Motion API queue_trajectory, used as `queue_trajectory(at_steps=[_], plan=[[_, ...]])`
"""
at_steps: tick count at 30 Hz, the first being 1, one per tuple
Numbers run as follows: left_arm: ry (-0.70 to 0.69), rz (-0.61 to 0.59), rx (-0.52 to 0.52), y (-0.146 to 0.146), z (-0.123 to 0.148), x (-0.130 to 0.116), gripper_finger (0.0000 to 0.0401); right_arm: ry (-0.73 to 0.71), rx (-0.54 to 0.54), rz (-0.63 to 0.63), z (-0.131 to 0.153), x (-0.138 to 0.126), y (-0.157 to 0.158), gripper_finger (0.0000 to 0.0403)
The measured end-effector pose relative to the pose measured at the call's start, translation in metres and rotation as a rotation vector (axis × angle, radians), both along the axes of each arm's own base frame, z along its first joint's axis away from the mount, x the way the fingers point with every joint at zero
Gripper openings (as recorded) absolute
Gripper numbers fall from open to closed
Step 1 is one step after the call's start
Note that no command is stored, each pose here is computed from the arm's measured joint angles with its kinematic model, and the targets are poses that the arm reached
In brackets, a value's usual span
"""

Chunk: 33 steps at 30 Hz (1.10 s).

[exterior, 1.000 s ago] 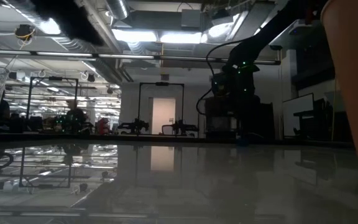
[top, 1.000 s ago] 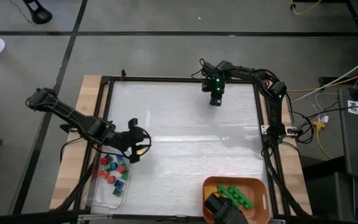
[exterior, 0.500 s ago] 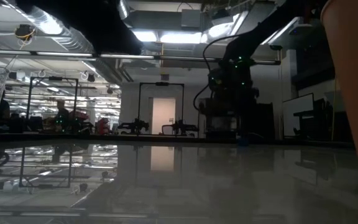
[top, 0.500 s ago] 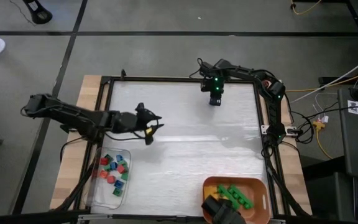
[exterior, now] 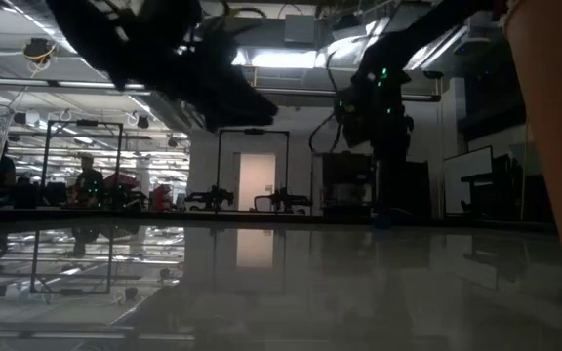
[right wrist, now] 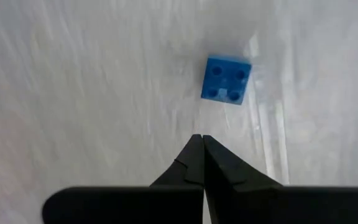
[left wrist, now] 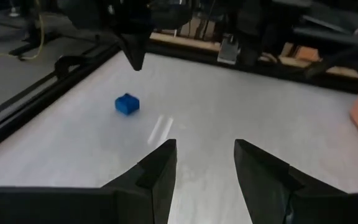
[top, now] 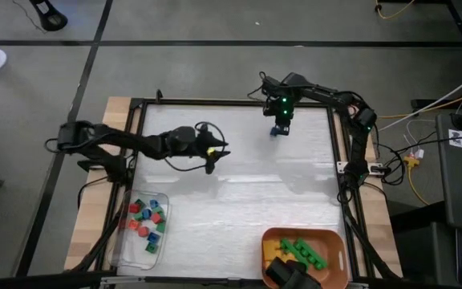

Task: Sort blocks by size
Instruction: Put the small blue game piece into the transparent bin

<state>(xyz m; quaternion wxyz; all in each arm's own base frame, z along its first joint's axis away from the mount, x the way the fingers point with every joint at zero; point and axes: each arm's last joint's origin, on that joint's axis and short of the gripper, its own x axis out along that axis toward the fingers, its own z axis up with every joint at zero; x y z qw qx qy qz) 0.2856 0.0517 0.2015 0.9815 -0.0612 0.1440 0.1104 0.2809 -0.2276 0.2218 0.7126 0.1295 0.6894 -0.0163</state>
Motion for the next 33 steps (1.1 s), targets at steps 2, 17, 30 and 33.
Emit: queue_trajectory(at_steps=[2, 17, 30, 33], plan=[[-0.028, -0.015, -0.008, 0.010, -0.005, 0.007, 0.0149, -0.036, -0.032, -0.037, 0.014, -0.003, 0.002, 0.0001], [-0.054, -0.007, 0.010, 0.055, -0.037, 0.078, 0.0149, -0.045, -0.389, -0.502, 0.073, -0.027, 0.011, 0.0001], [-0.026, -0.028, -0.005, 0.049, -0.045, 0.087, 0.0149, -0.076, -0.313, -0.532, 0.021, -0.024, 0.011, 0.0001], [-0.008, -0.036, -0.010, 0.045, -0.047, 0.088, 0.0149, -0.079, -0.313, -0.529, 0.004, -0.026, 0.011, 0.0001]])
